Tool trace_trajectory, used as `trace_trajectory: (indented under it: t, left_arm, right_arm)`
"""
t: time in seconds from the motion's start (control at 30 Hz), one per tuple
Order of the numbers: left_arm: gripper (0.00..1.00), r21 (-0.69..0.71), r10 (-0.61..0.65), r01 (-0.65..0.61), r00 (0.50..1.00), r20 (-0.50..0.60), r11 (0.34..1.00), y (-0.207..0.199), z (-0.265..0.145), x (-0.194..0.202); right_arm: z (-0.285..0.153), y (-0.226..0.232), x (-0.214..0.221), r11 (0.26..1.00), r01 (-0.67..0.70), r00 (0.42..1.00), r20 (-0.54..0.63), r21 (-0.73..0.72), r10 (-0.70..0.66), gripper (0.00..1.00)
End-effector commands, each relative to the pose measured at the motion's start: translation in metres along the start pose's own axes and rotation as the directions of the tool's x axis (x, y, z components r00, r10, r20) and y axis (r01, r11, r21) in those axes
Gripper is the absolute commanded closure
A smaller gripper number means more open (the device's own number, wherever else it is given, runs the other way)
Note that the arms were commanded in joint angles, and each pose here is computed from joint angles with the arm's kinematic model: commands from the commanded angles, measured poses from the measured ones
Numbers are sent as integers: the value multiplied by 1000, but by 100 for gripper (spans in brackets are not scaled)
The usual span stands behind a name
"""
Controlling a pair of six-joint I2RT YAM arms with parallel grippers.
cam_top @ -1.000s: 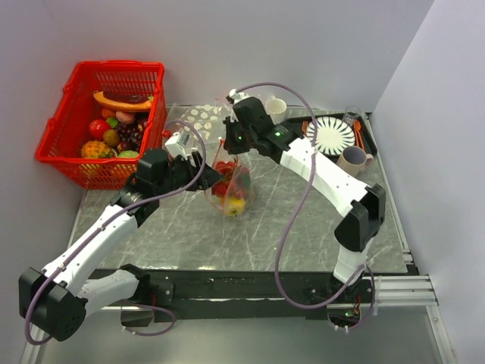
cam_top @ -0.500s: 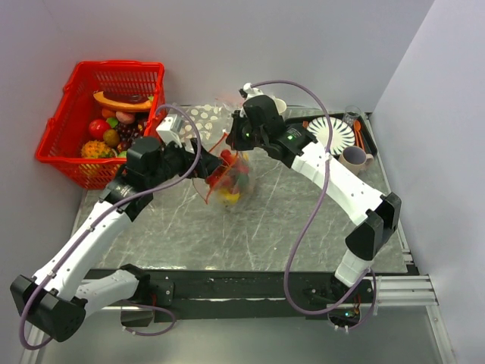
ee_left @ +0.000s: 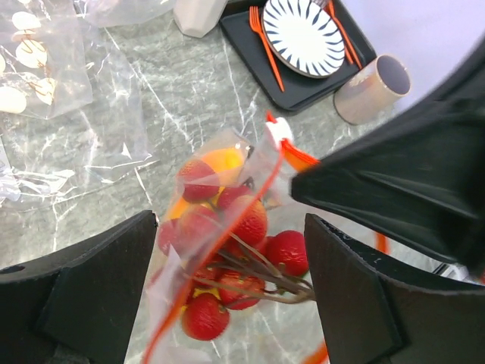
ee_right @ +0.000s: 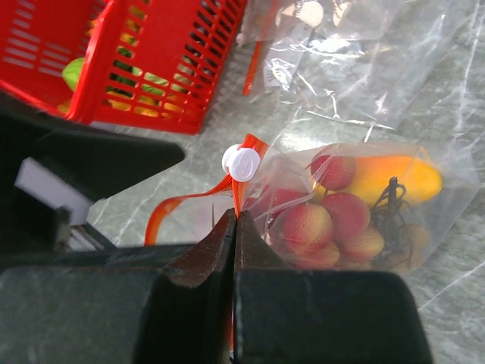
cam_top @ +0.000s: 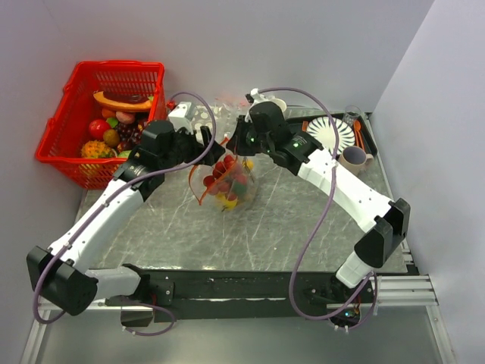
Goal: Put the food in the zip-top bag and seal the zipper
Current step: Adjust the zipper food storage bag at the center of the board.
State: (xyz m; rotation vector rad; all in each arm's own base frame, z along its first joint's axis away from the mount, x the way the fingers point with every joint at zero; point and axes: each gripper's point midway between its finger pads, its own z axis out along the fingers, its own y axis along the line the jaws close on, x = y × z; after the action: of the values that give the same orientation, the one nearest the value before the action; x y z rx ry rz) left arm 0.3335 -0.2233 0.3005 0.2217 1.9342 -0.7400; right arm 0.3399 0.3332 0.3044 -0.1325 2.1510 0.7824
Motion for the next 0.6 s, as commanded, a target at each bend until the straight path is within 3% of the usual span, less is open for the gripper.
trace_trajectory:
  t: [0.0,0.17,0.27,0.3,0.37,0.4,0.43,0.57]
  left_arm:
    - [18,33,56,-57,998,27,998,-9,0,-17]
    - [28,96,69,-70,997,15,993,-19,2,-15]
    - [43,128,58,-59,998,11,990,-24,5,-13]
    - [56,133,56,-57,998,13,989,-25,5,-13]
    - [72,138,53,-56,998,22,989,-26,5,-15]
    - [89,139,53,-57,998,30,989,-26,5,-16]
    - [96,140,51,-56,998,38,989,-27,2,-19]
    - [99,152,54,-64,996,69,986,-30,-4,-23]
  right_arm:
    - [-30,30,-38,992,-8,992,126,-125,24,100]
    - [-30,33,-35,990,-2,994,110,-144,18,100]
    - [-29,35,-32,988,-2,995,100,-155,18,100]
    - [-28,35,-31,987,-3,995,97,-159,19,100]
    - [-28,37,-30,985,-6,995,96,-173,23,100]
    - [-27,37,-29,984,-6,995,92,-176,23,100]
    - [-28,38,-30,983,-3,995,96,-181,21,100]
    - [-34,39,-30,982,8,995,97,-189,10,91]
